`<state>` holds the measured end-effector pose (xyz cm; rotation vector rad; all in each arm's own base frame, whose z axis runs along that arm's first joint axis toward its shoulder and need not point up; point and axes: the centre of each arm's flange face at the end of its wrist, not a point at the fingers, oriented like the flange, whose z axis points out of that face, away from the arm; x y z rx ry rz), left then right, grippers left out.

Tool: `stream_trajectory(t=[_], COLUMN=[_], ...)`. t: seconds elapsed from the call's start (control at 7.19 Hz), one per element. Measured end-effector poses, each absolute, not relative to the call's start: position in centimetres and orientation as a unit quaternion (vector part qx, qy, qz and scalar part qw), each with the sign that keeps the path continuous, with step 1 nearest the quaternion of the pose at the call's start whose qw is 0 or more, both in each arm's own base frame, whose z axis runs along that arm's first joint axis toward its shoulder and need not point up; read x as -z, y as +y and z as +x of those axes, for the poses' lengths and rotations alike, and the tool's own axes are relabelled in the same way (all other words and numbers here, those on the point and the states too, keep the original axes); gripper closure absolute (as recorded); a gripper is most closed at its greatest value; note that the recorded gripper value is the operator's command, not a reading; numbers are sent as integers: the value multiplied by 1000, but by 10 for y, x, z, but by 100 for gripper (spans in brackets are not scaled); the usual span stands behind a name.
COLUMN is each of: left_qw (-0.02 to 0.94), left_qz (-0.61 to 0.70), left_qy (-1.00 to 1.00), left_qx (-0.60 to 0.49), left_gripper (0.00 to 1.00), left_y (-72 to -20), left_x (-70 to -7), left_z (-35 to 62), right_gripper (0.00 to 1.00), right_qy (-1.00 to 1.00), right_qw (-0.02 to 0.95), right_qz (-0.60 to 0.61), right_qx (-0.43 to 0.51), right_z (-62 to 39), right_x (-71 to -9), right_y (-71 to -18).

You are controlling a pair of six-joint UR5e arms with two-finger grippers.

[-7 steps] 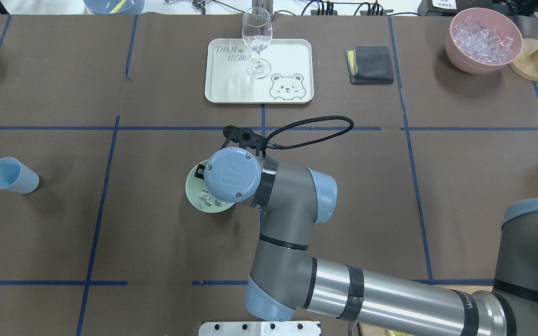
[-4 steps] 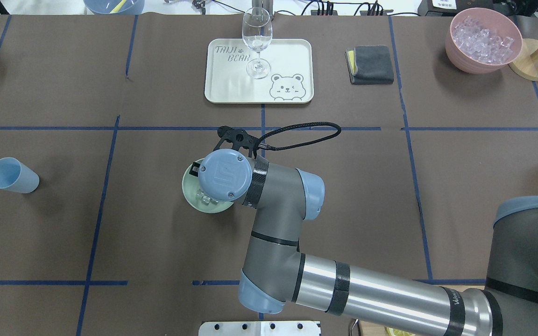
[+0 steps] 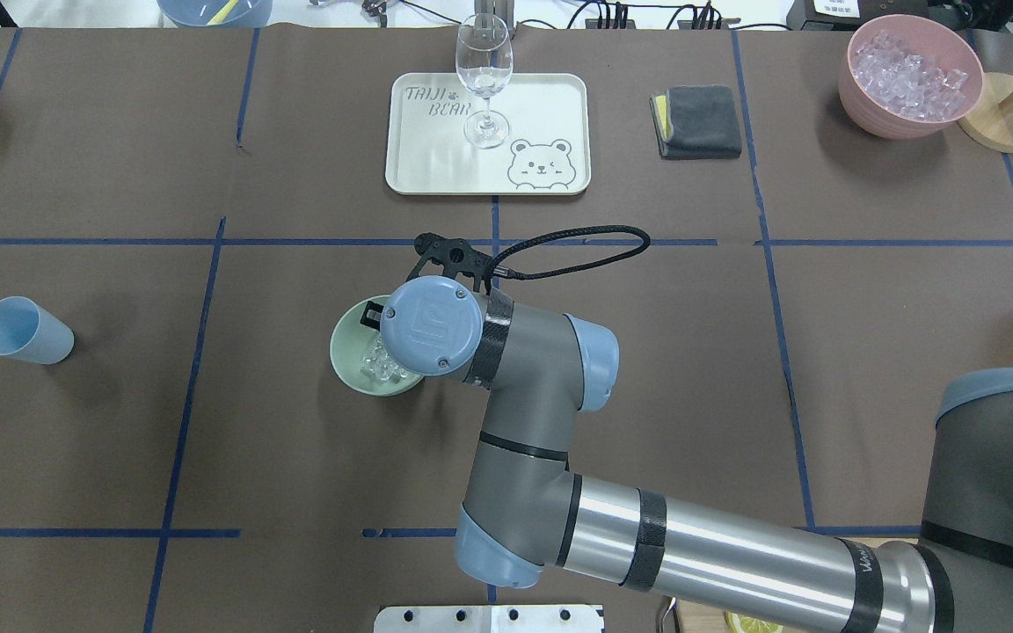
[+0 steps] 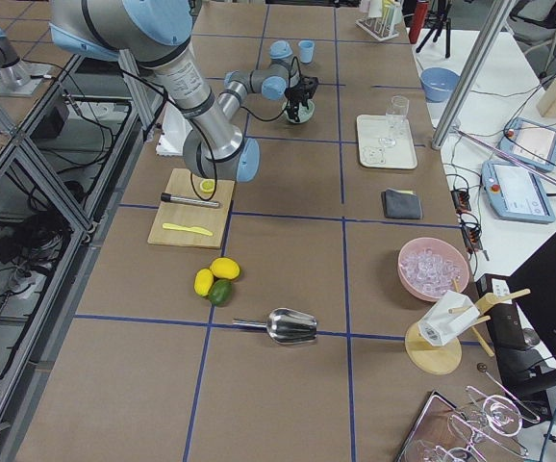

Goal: Pour ice into bowl

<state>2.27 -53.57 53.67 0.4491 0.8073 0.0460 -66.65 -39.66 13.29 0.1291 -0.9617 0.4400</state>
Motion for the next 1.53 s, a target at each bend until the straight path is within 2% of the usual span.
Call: stream_trajectory(t=[0.14,0.28,0.42,0.56,1.25,1.53], left_qw=[895,895,895,895,894,893], left_qz=[217,217,218,218,220,222], left_qy=[389,389,389,389,389,390], left_qx=[-22,-23,-23,-23,-23,-23], left_gripper=[0,0,0,0,0,0], left_y=[-536,-536,-536,-535,-535,-533], left_x=[-537,-536,-536,-535,-532,-530], left_z=[23,22,22,22,22,22], right_gripper=[17,30,60,100,100,100], right_qy=[-459,-457,-453,-451,-460,-481], right_qw=[861,862,865,866,865,854], right_qz=[61,61,59,57,37,22], right_qx=[-210,-210,-209,-208,-199,-197], right_z=[-665,-664,-665,-668,-660,-591], right_x=[-134,-141,-148,-153,-150,-164], right_y=[-396,-395,-393,-389,-383,-383])
